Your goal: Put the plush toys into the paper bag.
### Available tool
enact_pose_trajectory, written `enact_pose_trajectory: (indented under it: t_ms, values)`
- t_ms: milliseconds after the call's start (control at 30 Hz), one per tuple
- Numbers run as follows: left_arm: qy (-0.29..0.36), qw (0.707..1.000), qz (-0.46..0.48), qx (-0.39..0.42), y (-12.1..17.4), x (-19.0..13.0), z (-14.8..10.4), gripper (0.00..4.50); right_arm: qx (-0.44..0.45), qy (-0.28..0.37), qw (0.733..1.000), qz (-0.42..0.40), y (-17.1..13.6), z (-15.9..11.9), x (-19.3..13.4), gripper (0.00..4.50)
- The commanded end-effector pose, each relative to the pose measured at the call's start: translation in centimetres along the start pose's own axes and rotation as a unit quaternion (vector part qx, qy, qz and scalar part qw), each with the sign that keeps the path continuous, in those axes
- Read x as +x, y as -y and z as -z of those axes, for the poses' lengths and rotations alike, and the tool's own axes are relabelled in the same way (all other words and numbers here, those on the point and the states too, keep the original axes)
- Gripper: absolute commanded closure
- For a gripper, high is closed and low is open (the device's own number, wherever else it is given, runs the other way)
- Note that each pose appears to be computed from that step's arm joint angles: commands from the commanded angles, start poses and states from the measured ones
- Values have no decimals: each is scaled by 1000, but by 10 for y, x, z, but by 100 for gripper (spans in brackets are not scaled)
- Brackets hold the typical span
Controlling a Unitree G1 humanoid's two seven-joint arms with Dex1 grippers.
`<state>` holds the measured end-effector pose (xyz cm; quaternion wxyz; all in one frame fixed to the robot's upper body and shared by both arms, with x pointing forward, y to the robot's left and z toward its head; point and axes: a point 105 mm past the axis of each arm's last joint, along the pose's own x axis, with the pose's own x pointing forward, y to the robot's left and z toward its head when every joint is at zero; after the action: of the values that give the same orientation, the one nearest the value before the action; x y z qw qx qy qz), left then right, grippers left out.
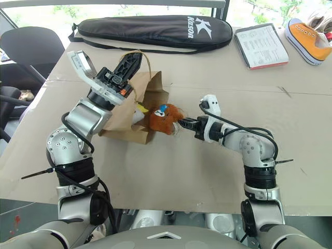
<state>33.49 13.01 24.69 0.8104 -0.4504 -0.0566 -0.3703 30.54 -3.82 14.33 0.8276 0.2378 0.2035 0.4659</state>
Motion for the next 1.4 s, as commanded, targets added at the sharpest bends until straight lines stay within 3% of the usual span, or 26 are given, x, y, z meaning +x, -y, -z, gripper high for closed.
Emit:
enact_pose_trajectory:
  t_ms: [33, 300, 433, 700, 800, 867, 967, 1033, 1200, 1300, 1400]
  values:
    - [20, 1000, 20, 11, 9, -1, -10, 450, -46, 52, 995, -78, -44, -37, -7, 443]
    - [50, 998, 40, -4, 14, 8, -23, 450, -125, 118, 977, -129, -101, -100, -27, 443]
    - [49, 998, 35, -3, 10, 7, -23, 450, -131, 121, 980, -91, -94, -108, -33, 443]
    - [94, 996, 4, -3, -10, 3, -56, 450, -148, 176, 972, -56, -91, -140, -74, 443]
    - [99, 995, 20, 8, 1, 17, -72, 450, -158, 211, 963, -65, -105, -156, -89, 443]
    - [74, 996, 39, 25, 14, 29, -71, 450, -149, 235, 957, -79, -116, -167, -94, 443]
    - [5, 997, 11, 73, 8, 43, -54, 450, -155, 227, 959, -72, -120, -167, -91, 443]
    - [-5, 996, 25, 91, 15, 50, -55, 450, -151, 240, 955, -87, -130, -172, -92, 443]
    - [-36, 993, 3, 114, 8, 58, -53, 450, -154, 232, 959, -53, -122, -168, -90, 443]
    - [-145, 967, 13, 208, 6, 75, -33, 450, -144, 217, 966, -12, -108, -157, -84, 443]
    - [-204, 938, 11, 280, -12, 81, -24, 450, -159, 191, 968, 15, -95, -144, -78, 443]
